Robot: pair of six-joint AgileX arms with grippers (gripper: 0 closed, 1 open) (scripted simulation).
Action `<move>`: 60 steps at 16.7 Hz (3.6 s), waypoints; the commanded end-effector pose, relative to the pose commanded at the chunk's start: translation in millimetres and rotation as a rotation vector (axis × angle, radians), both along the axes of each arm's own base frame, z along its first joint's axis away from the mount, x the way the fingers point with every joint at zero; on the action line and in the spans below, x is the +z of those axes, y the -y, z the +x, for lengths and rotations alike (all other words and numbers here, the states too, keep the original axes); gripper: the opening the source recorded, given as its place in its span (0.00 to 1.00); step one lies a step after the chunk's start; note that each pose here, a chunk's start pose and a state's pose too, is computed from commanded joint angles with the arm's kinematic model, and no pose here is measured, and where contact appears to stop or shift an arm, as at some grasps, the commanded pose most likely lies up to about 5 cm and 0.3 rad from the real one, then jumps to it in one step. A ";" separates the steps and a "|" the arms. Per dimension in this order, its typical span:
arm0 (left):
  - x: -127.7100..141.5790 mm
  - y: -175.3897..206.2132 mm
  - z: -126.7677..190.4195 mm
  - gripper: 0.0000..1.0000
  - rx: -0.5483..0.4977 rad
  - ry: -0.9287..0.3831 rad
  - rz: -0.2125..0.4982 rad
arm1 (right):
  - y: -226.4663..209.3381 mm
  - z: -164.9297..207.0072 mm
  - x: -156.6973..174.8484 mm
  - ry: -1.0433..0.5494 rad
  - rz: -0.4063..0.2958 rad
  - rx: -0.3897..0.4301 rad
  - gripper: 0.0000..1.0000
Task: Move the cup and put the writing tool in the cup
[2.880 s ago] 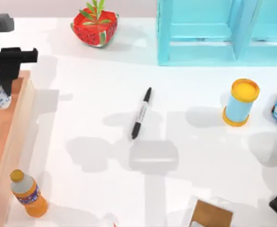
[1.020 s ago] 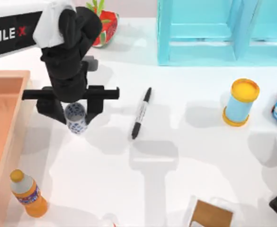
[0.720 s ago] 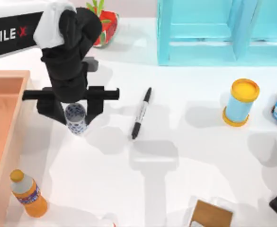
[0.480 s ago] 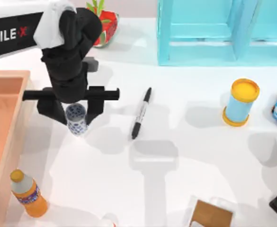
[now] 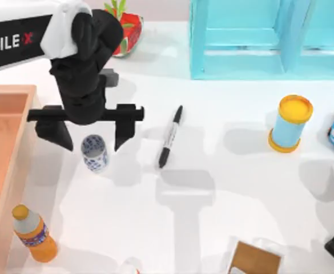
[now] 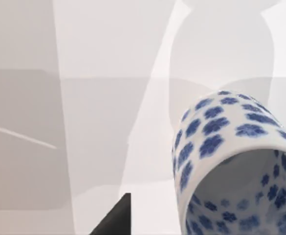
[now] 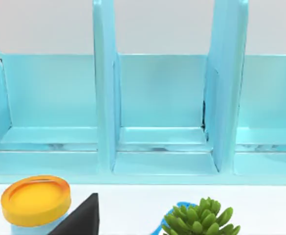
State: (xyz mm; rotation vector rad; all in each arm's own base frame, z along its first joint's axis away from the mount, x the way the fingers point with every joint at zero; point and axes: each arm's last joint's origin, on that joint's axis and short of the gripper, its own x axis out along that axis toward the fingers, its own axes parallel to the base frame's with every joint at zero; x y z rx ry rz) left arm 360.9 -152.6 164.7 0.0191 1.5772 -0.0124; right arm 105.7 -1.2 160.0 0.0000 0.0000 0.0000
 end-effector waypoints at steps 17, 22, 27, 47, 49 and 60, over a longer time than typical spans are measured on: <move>85.2 7.0 12.3 1.00 -0.003 -0.009 0.005 | 0.0 0.0 0.0 0.000 0.000 0.000 1.00; 143.6 1.0 2.1 1.00 0.000 -0.004 0.002 | 0.0 0.0 0.0 0.000 0.000 0.000 1.00; 149.2 -0.8 0.8 1.00 0.003 0.000 0.000 | 0.0 0.0 0.0 0.000 0.000 0.000 1.00; -0.6 152.1 23.9 1.00 -0.276 0.122 0.138 | 0.0 0.0 0.0 0.000 0.000 0.000 1.00; -20.5 150.6 27.5 1.00 -0.277 0.123 0.139 | 0.0 0.0 0.0 0.000 0.000 0.000 1.00; -81.4 141.5 33.0 1.00 -0.277 0.123 0.138 | 0.0 0.0 0.0 0.000 0.000 0.000 1.00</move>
